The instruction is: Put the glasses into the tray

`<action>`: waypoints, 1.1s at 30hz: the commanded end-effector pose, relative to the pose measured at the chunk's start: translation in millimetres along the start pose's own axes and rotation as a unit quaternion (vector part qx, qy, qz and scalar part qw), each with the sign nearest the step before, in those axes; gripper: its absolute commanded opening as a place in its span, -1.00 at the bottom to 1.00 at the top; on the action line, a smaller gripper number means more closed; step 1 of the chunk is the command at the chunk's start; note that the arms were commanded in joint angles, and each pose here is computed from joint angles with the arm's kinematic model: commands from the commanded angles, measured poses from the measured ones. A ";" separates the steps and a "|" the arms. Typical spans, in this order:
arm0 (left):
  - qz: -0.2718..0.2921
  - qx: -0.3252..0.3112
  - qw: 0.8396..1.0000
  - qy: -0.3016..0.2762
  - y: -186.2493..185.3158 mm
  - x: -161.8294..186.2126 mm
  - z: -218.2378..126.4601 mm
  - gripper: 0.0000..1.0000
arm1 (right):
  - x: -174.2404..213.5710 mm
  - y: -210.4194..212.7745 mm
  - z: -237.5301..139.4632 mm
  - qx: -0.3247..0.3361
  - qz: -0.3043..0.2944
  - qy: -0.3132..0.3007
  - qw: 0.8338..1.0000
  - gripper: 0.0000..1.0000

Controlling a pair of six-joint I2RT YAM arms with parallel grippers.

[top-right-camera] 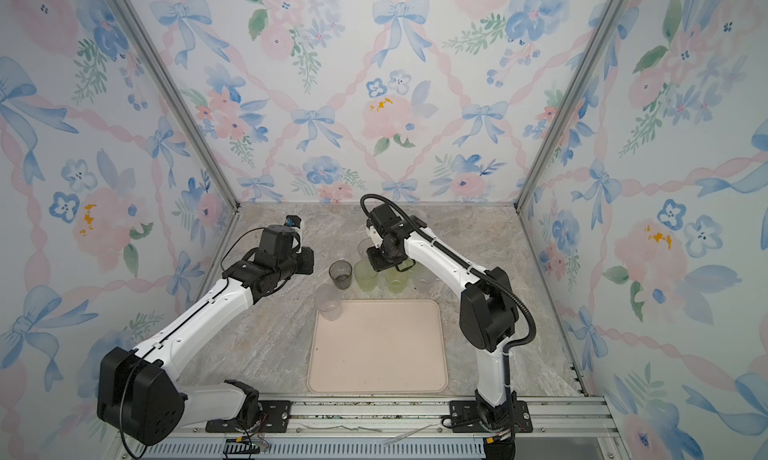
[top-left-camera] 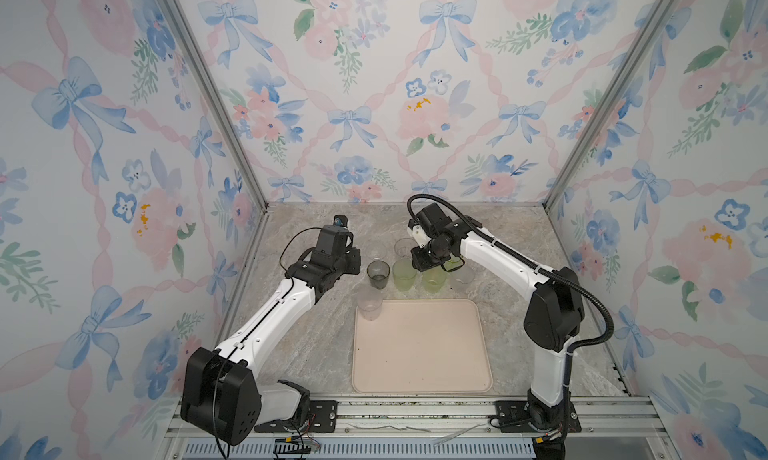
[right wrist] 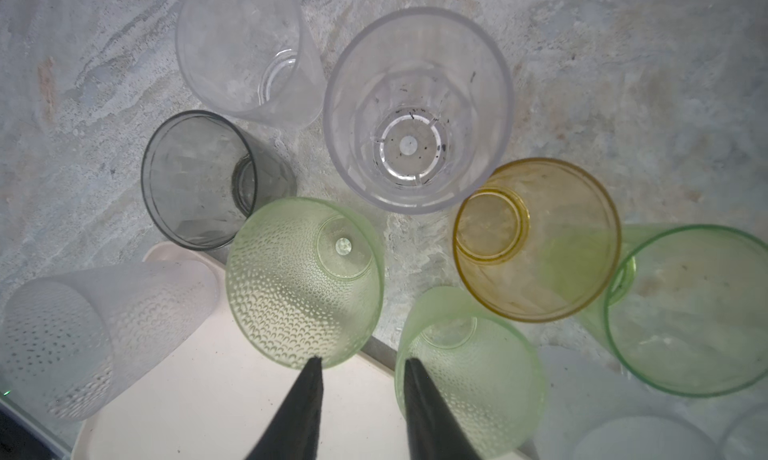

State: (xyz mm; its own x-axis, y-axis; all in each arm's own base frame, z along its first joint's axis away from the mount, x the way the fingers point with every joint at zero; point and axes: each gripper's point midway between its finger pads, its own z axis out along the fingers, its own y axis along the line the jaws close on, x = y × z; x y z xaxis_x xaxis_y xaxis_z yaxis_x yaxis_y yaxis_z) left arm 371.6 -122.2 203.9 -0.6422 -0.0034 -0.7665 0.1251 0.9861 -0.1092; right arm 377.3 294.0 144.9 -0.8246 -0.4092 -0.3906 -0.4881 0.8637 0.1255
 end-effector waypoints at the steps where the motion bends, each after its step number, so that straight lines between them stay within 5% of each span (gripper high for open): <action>1: 0.004 0.003 1.000 0.002 2.7 3.1 2.6 -0.46 | 4.7 1.0 5.5 0.019 -0.010 0.023 1.000 -0.28; 33: 0.011 -0.002 1.000 0.011 20.0 8.8 7.2 -0.47 | -3.5 2.3 38.0 0.046 -0.013 0.054 0.997 -0.44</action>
State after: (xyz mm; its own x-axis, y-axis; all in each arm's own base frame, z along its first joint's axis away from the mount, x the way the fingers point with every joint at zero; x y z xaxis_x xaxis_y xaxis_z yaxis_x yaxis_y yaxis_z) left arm 373.4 -104.3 193.3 -0.6594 0.0008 -0.7518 0.1147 0.9884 -0.0995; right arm 393.1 306.2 112.3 -0.8389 -0.4465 -0.3112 -0.4836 0.8739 0.0497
